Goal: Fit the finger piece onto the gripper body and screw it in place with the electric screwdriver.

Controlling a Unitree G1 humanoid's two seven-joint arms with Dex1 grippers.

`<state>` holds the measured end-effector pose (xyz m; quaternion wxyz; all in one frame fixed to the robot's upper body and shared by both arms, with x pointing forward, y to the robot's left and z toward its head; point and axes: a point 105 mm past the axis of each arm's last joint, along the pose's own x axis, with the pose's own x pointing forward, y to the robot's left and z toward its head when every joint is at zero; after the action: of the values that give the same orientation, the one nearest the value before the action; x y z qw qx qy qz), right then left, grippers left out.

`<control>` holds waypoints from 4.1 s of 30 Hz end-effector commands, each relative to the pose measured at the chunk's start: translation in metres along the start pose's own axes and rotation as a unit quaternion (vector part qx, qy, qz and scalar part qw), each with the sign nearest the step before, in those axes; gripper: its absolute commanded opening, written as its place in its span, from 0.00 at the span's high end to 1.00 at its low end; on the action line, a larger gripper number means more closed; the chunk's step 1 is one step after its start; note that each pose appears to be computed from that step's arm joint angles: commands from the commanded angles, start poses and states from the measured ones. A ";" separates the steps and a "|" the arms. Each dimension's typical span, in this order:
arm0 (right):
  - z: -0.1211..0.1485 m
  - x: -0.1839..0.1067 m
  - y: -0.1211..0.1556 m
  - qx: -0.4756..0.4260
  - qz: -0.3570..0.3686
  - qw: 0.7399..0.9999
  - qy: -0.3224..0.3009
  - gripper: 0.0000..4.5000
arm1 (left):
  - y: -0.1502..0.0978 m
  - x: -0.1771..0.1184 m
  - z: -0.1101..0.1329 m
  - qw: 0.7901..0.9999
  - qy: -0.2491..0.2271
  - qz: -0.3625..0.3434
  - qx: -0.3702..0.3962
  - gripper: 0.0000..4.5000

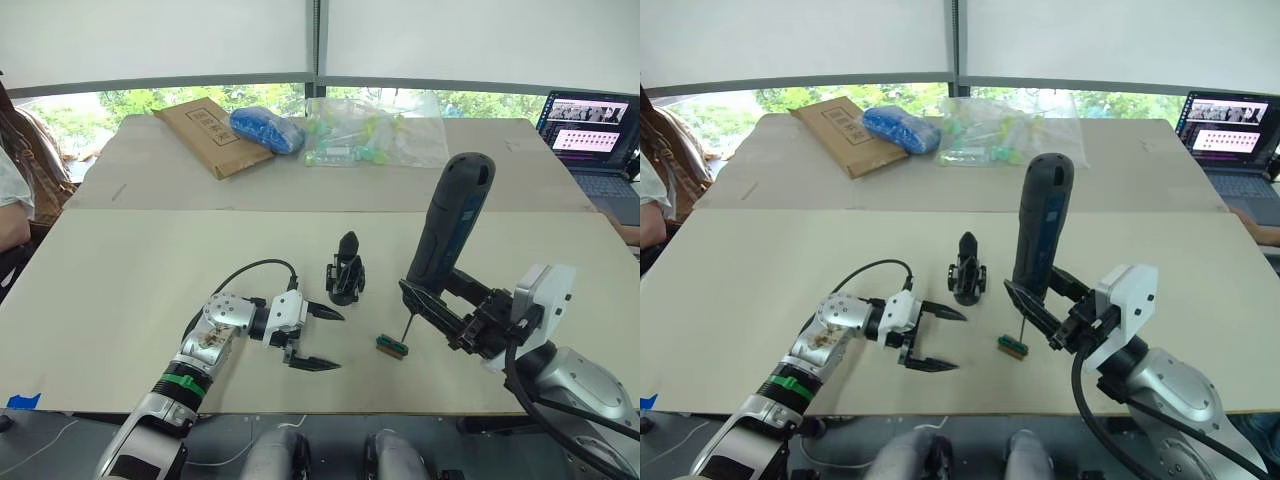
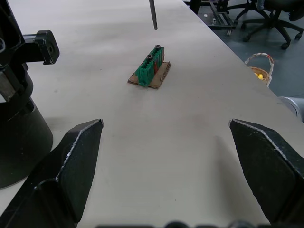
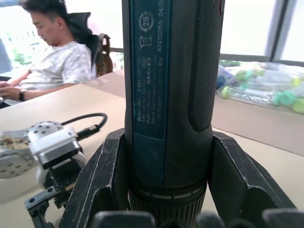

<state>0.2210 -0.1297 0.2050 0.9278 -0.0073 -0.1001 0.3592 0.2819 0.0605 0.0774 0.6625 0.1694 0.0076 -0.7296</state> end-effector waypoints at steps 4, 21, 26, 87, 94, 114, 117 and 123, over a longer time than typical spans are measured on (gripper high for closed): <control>0.013 -0.005 -0.001 -0.025 0.003 0.999 -0.025 0.57 | 0.000 0.002 0.009 1.000 -0.013 -0.002 0.010 0.00; 0.010 0.000 -0.006 -0.021 -0.001 1.000 -0.024 0.57 | 0.002 0.005 0.012 1.000 -0.014 -0.002 0.010 0.00; 0.003 -0.003 -0.013 -0.018 -0.004 1.000 -0.017 0.57 | 0.002 0.004 0.013 1.000 -0.015 -0.002 0.010 0.00; 0.006 -0.015 -0.003 -0.025 0.024 0.998 -0.047 0.57 | 0.003 0.005 0.015 1.000 -0.006 -0.006 0.025 0.00; 0.002 -0.015 -0.006 -0.024 0.025 0.998 -0.044 0.57 | 0.004 0.005 0.015 1.000 -0.005 -0.005 0.027 0.00; 0.008 -0.012 -0.004 -0.030 0.032 0.997 -0.059 0.57 | 0.005 0.002 0.013 1.000 -0.001 -0.004 0.030 0.00; 0.009 -0.011 -0.003 -0.029 0.032 0.997 -0.059 0.57 | 0.005 0.002 0.013 1.000 -0.001 -0.004 0.029 0.00; 0.003 -0.013 -0.005 -0.022 0.029 0.998 -0.046 0.57 | 0.005 0.002 0.013 1.000 0.000 -0.003 0.029 0.00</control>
<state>0.2221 -0.1468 0.1903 0.9210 0.0002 -0.1138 0.3727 0.2813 0.0559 0.0805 0.6578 0.1746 0.0087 -0.7326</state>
